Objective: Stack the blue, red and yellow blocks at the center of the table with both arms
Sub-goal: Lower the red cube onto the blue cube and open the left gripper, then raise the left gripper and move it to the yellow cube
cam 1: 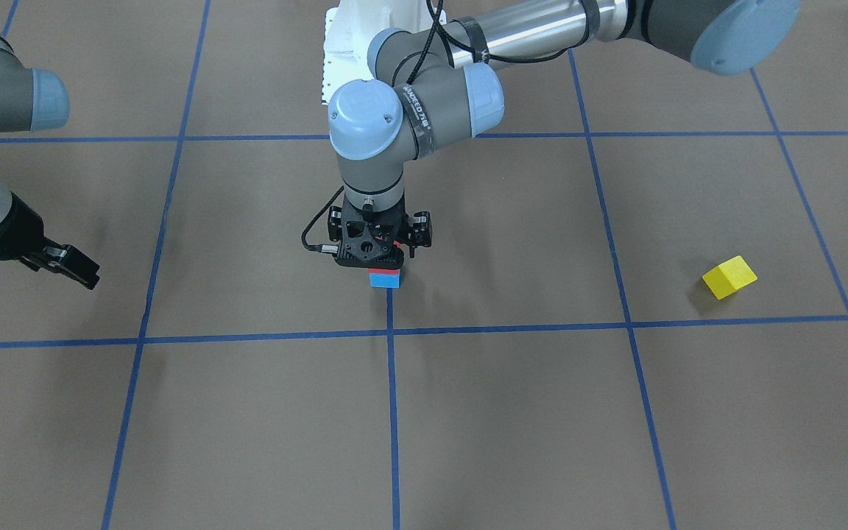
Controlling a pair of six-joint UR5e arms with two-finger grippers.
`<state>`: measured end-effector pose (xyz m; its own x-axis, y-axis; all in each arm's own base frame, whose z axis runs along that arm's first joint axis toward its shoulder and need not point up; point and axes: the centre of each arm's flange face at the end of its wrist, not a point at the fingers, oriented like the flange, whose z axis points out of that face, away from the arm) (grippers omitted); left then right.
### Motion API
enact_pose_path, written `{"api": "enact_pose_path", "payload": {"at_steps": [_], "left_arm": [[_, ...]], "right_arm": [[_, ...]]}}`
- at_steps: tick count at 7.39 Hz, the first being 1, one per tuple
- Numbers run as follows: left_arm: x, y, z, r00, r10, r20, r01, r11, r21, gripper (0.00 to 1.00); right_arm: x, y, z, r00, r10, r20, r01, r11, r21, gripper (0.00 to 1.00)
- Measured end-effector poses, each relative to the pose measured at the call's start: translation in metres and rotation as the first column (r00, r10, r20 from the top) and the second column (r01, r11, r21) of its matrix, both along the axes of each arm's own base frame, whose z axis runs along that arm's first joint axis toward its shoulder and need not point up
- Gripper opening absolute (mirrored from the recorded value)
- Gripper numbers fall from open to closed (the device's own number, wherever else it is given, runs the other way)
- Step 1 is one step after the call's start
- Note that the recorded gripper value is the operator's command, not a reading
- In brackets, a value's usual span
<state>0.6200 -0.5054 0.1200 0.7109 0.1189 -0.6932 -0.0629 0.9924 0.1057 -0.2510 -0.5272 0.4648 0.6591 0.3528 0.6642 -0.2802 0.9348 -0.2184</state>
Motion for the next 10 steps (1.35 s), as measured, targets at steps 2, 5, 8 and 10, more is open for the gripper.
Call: {"api": "enact_pose_path", "payload": {"at_steps": [2,5,8,10], "left_arm": [[-0.016,-0.008,-0.008,1.0,-0.012,-0.014,0.012,1.0,0.005,0.99],[-0.103,-0.024,0.02,0.998,-0.007,-0.062,0.007,1.0,-0.001,0.99],[-0.226,-0.008,0.144,1.0,0.006,-0.027,-0.005,0.999,0.039,0.99],[-0.303,-0.005,0.251,0.998,-0.062,0.004,0.062,0.998,-0.003,0.99]], "right_arm": [[0.0,0.0,0.001,1.0,0.0,-0.001,0.0,1.0,-0.002,1.0],[0.002,0.001,0.002,1.0,0.001,-0.001,-0.001,1.0,-0.002,1.0],[0.002,0.001,0.003,1.0,0.003,-0.005,-0.003,1.0,-0.002,1.0],[0.003,0.002,0.004,1.0,0.004,-0.006,-0.004,1.0,-0.003,1.0]]}}
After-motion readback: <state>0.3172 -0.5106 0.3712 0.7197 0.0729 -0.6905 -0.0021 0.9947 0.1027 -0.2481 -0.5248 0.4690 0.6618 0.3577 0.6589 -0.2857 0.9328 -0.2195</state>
